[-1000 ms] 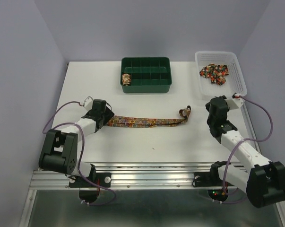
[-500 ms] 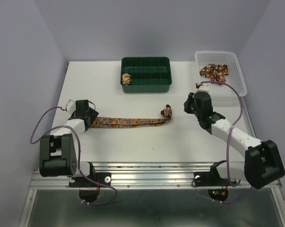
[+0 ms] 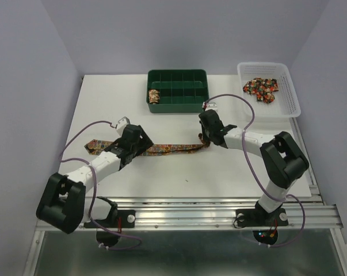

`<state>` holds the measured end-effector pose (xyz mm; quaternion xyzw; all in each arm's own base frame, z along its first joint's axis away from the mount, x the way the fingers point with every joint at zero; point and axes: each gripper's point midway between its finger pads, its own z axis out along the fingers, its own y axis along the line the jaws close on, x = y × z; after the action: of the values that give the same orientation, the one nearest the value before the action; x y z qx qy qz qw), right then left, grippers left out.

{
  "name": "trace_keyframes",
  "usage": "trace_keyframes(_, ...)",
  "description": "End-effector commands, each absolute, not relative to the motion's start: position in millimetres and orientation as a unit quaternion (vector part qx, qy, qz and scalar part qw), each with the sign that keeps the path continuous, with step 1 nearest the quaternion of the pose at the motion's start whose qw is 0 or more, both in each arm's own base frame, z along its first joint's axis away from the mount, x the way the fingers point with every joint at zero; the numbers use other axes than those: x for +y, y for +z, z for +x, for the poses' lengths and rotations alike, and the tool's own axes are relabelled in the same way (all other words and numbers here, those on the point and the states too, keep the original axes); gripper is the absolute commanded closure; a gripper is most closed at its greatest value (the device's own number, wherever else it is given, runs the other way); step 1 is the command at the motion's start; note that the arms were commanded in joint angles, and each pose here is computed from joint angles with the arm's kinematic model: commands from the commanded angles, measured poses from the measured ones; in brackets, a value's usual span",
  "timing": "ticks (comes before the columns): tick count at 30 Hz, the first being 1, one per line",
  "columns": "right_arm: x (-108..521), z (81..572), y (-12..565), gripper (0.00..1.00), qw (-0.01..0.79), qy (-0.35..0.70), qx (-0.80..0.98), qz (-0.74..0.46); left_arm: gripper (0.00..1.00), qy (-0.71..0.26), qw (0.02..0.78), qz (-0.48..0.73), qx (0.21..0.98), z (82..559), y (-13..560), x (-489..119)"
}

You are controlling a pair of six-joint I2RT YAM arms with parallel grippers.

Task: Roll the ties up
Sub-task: Flatten the tie

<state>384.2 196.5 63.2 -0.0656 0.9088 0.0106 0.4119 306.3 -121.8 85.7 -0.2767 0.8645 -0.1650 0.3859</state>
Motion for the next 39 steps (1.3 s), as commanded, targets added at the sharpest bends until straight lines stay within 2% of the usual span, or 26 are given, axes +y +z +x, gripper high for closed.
trace_keyframes(1, 170.1, 394.5, 74.6, 0.73, 0.431, -0.068, 0.9, -0.002, 0.22, -0.142, 0.342, -0.243, 0.896, 294.0, 49.6, -148.1)
trace_keyframes(5, 134.7, 385.7, 68.1, 0.71, 0.428, -0.136, 0.89, 0.081, 0.23, -0.111, 0.298, -0.229, 0.92, 283.8, 11.0, -155.8)
trace_keyframes(11, 87.5, 353.7, 46.4, 0.7, 0.396, -0.141, 0.89, 0.176, 0.23, -0.102, 0.313, -0.24, 0.913, 284.9, 15.0, -154.7)
trace_keyframes(13, 65.4, 327.4, 24.0, 0.68, 0.369, -0.151, 0.895, 0.201, 0.22, -0.088, 0.312, -0.245, 0.914, 280.2, 14.4, -147.7)
trace_keyframes(16, 48.4, 301.7, 9.9, 0.67, 0.348, -0.108, 0.895, 0.255, 0.23, -0.063, 0.316, -0.252, 0.912, 280.7, 14.7, -138.4)
trace_keyframes(19, 47.2, 298.7, 28.2, 0.67, 0.38, -0.045, 0.878, 0.289, 0.22, -0.046, 0.313, -0.253, 0.914, 278.4, 12.9, -132.8)
trace_keyframes(21, 63.1, 308.2, 62.7, 0.66, 0.424, 0.025, 0.864, 0.269, 0.22, -0.055, 0.316, -0.249, 0.914, 280.1, 14.8, -136.1)
trace_keyframes(23, 88.6, 319.5, 91.6, 0.64, 0.471, 0.095, 0.858, 0.182, 0.23, -0.06, 0.314, -0.246, 0.915, 278.5, 13.5, -137.6)
trace_keyframes(24, 114.9, 317.3, 103.3, 0.64, 0.47, 0.161, 0.857, 0.136, 0.22, -0.065, 0.317, -0.246, 0.914, 280.2, 14.9, -139.2)
trace_keyframes(27, 161.2, 315.8, 135.7, 0.64, 0.49, 0.227, 0.84, 0.04, 0.22, -0.074, 0.319, -0.244, 0.913, 282.1, 17.4, -143.4)
trace_keyframes(31, 190.6, 334.3, 131.6, 0.64, 0.481, 0.161, 0.862, 0.0, 0.22, -0.074, 0.317, -0.241, 0.914, 282.9, 15.9, -145.7)
trace_keyframes(32, 194.1, 339.0, 105.9, 0.64, 0.452, 0.142, 0.881, -0.005, 0.22, -0.075, 0.316, -0.242, 0.914, 282.1, 15.2, -145.6)
trace_keyframes(34, 200.7, 358.7, 106.9, 0.68, 0.45, 0.129, 0.884, 0.011, 0.22, -0.074, 0.313, -0.242, 0.915, 281.2, 13.0, -145.7)
trace_keyframes(39, 181.1, 377.4, 63.2, 0.68, 0.411, 0.033, 0.907, 0.08, 0.22, -0.066, 0.314, -0.244, 0.915, 280.5, 13.0, -142.4)
